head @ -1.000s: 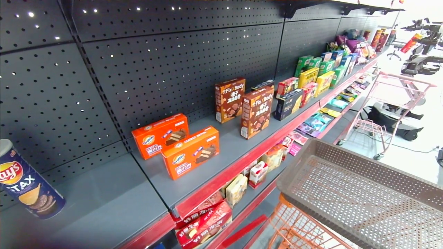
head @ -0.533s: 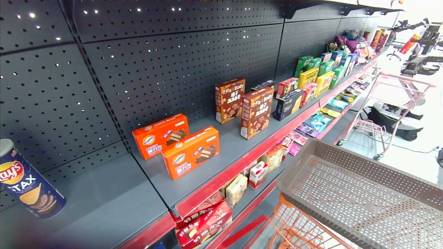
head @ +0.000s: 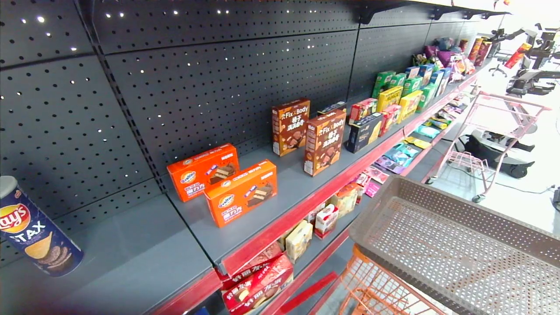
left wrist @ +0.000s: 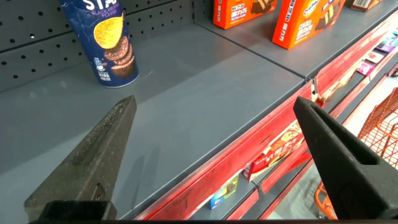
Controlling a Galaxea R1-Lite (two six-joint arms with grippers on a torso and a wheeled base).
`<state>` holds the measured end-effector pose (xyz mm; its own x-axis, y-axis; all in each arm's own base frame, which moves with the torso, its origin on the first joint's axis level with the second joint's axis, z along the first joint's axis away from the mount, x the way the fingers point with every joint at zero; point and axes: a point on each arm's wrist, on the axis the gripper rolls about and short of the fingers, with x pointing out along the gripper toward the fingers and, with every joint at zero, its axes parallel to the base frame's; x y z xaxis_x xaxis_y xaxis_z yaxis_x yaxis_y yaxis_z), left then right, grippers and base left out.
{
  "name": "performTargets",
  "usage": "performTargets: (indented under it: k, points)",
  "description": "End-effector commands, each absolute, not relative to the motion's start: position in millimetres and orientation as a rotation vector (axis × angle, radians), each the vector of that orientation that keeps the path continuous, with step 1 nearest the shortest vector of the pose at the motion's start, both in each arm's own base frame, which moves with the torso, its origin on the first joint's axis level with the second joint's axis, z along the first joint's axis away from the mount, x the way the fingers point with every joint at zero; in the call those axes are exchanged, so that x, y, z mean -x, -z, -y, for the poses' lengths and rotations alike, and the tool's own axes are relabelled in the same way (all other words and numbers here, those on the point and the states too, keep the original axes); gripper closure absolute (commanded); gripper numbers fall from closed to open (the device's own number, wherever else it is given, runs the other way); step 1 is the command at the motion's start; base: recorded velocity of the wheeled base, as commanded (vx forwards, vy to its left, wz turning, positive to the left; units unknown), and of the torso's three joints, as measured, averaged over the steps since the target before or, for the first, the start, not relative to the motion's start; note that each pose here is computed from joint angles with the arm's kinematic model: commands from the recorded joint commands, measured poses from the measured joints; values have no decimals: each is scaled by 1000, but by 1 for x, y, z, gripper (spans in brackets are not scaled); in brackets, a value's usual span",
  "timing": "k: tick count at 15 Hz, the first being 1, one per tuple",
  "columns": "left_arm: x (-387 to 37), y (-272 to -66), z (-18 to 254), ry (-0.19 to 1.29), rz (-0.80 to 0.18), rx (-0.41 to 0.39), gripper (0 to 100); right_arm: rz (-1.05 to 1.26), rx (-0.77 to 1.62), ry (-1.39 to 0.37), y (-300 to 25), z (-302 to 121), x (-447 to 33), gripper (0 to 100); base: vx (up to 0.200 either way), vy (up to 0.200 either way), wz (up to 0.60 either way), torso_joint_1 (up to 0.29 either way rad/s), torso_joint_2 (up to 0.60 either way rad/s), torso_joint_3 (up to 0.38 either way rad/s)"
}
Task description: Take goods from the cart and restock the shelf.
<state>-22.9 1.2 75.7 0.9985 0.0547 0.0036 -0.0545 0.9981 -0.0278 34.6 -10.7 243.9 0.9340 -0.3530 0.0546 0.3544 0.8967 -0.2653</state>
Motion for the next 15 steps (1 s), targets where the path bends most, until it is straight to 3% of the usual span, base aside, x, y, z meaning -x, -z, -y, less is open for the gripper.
performTargets:
  k: [1, 15]
  points:
    - [23, -76, -1, -55, 4, 28, 0, 12, 279, 365, -245, 10, -34, 100, 0, 0, 600, 7, 2, 2]
    - [23, -76, -1, -63, 4, 34, 0, 63, 282, 357, -245, 7, -20, 100, 0, 0, 600, 3, 2, 3]
